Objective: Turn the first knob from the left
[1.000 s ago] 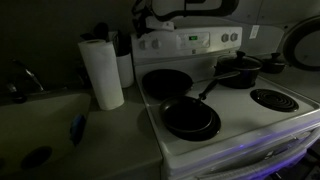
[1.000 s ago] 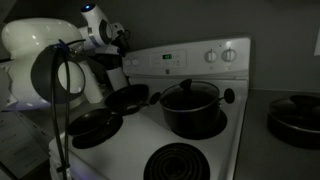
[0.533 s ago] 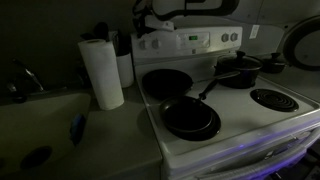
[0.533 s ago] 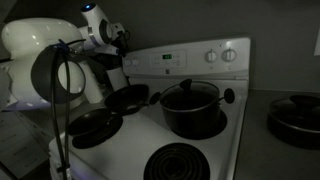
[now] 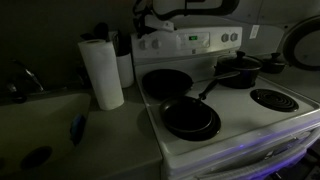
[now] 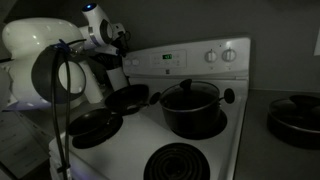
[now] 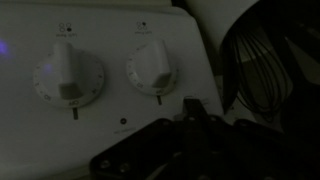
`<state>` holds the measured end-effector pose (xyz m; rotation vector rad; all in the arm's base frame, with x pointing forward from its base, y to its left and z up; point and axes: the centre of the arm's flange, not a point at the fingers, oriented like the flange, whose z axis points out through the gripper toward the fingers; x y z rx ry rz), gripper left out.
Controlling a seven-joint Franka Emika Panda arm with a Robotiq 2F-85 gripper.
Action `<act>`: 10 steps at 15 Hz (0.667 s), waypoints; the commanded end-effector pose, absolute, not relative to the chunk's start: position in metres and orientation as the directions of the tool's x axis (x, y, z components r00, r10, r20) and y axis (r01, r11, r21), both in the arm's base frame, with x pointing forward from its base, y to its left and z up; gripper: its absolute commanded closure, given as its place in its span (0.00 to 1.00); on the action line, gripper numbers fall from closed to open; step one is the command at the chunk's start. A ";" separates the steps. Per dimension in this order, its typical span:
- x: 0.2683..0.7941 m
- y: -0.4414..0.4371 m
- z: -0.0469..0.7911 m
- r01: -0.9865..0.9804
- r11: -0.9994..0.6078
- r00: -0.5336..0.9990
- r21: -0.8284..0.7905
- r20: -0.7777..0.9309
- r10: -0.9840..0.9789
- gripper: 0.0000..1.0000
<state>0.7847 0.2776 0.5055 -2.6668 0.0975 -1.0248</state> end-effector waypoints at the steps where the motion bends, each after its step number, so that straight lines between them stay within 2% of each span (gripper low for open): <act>1: 0.831 0.281 0.495 0.015 -0.954 0.775 -0.298 0.606 -0.177 1.00; 10: 0.837 0.283 0.476 -0.003 -0.947 0.815 -0.320 0.548 -0.188 1.00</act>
